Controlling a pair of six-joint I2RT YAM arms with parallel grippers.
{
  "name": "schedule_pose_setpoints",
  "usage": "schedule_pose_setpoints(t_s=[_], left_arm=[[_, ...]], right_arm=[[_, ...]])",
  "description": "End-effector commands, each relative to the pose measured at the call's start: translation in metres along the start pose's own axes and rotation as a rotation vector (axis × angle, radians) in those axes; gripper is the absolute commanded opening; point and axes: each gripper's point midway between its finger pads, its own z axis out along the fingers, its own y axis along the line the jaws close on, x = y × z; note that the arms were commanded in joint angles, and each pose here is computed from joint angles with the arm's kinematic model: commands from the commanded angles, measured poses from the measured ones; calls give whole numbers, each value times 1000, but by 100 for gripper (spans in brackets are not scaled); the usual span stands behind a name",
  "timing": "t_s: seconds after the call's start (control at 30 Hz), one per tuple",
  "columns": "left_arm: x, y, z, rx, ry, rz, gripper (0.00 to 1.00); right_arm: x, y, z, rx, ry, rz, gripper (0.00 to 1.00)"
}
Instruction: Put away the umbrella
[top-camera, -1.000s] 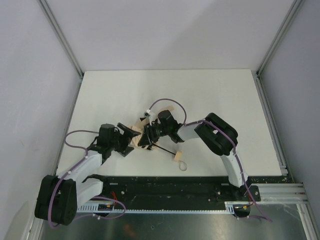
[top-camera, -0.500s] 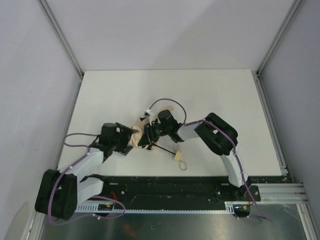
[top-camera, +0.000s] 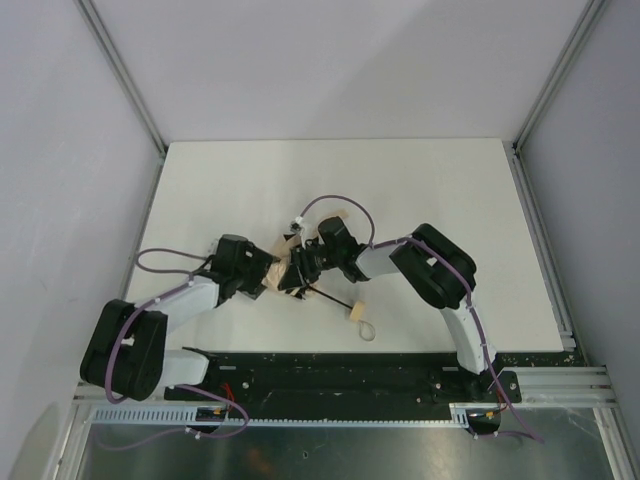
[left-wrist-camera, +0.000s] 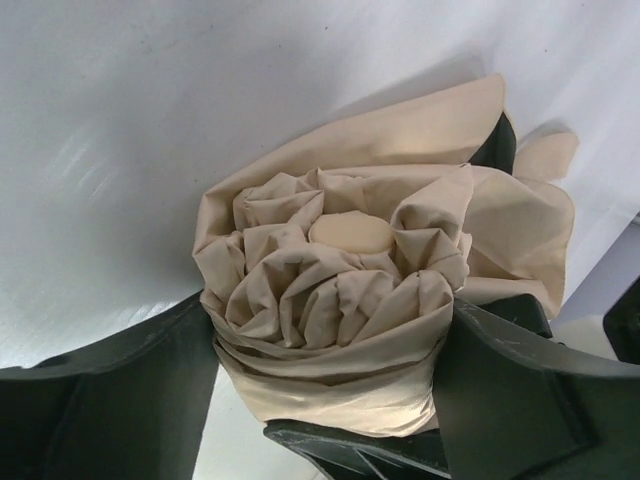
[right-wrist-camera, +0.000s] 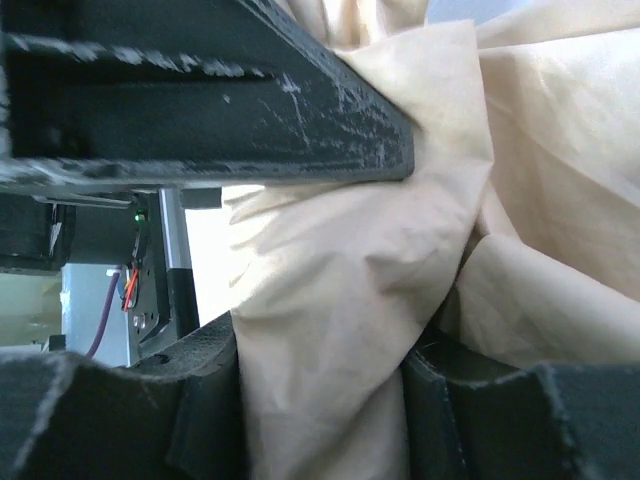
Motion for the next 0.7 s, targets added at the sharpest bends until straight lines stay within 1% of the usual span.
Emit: schedule_pose_setpoints(t_s=[0.0,0.03,0.1,0.17,0.2,0.23,0.33,0.37,0.4,0.47,0.57,0.6,0.63,0.67], left_arm=[[-1,57,16,-183,-49,117,69],[1,57,15,-180,-43,123,60],[2,56,13,-168,-40,137,47],[1,53,11,-154,-43,161,29],[1,52,11,-149,-43,170,21],[1,53,10,-148,-39,179,16],[7,54,10,-146,-7,187,4],[10,55,10,-146,5,185,2],[11,56,9,-145,14,181,1],[14,57,8,-143,28,173,0],[15,59,5,-154,29,163,0],[14,59,4,-163,27,160,0],[13,61,3,-176,25,160,0],[13,62,2,-186,25,162,0]], right_arm=[[104,-23,-7,49,289,279,0],[104,-21,-8,40,291,284,0],[102,-16,-8,18,294,293,0],[99,-12,-8,0,292,297,0],[97,-10,-8,-5,287,300,0],[94,-8,-7,-8,280,302,0],[80,-3,-8,-9,246,301,1],[74,-1,-9,-4,231,294,4],[67,-1,-10,8,214,287,12],[51,1,-15,43,173,259,31],[21,1,-26,136,112,172,77],[10,3,-32,171,88,133,87],[-3,7,-39,201,61,90,93],[-14,11,-47,231,35,40,96]])
